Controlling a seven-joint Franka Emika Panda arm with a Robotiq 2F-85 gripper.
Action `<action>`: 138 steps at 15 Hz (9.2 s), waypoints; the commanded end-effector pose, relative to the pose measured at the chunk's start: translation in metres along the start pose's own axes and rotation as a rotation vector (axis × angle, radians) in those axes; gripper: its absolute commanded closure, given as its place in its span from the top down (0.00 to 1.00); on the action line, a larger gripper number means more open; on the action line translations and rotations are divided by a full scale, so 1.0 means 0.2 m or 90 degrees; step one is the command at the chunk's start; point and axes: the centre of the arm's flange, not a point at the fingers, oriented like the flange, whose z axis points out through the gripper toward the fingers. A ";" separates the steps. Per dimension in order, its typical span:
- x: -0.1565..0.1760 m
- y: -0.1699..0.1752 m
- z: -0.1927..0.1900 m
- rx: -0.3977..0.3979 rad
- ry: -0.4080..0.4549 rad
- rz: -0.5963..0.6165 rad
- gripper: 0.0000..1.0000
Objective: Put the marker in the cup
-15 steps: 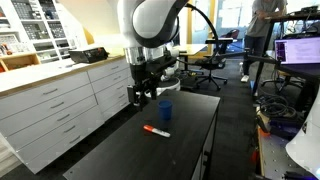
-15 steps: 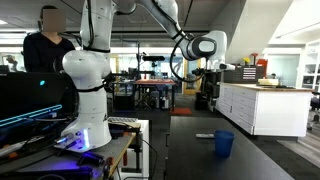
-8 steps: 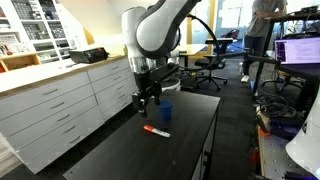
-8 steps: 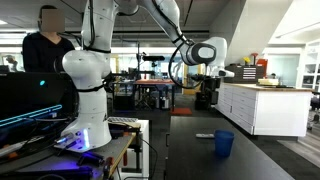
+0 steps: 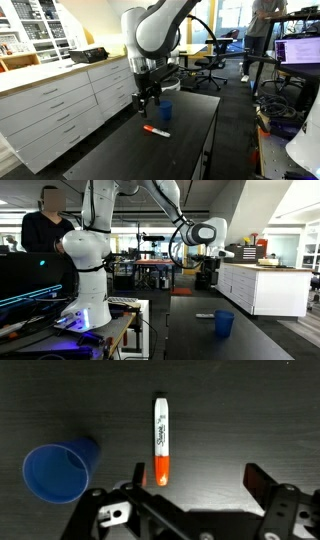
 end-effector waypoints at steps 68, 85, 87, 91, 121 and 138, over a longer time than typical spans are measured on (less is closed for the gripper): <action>0.25 0.13 0.44 -0.001 0.024 -0.061 0.06; 0.21 0.11 -0.09 -0.018 0.090 -0.065 0.06; 0.21 0.13 -0.15 -0.019 0.122 -0.059 0.06; 0.20 0.16 -0.23 -0.010 0.177 -0.044 0.06; -0.16 0.32 -0.44 -0.108 0.453 0.089 0.06; -0.35 0.35 -0.42 -0.175 0.586 0.157 0.06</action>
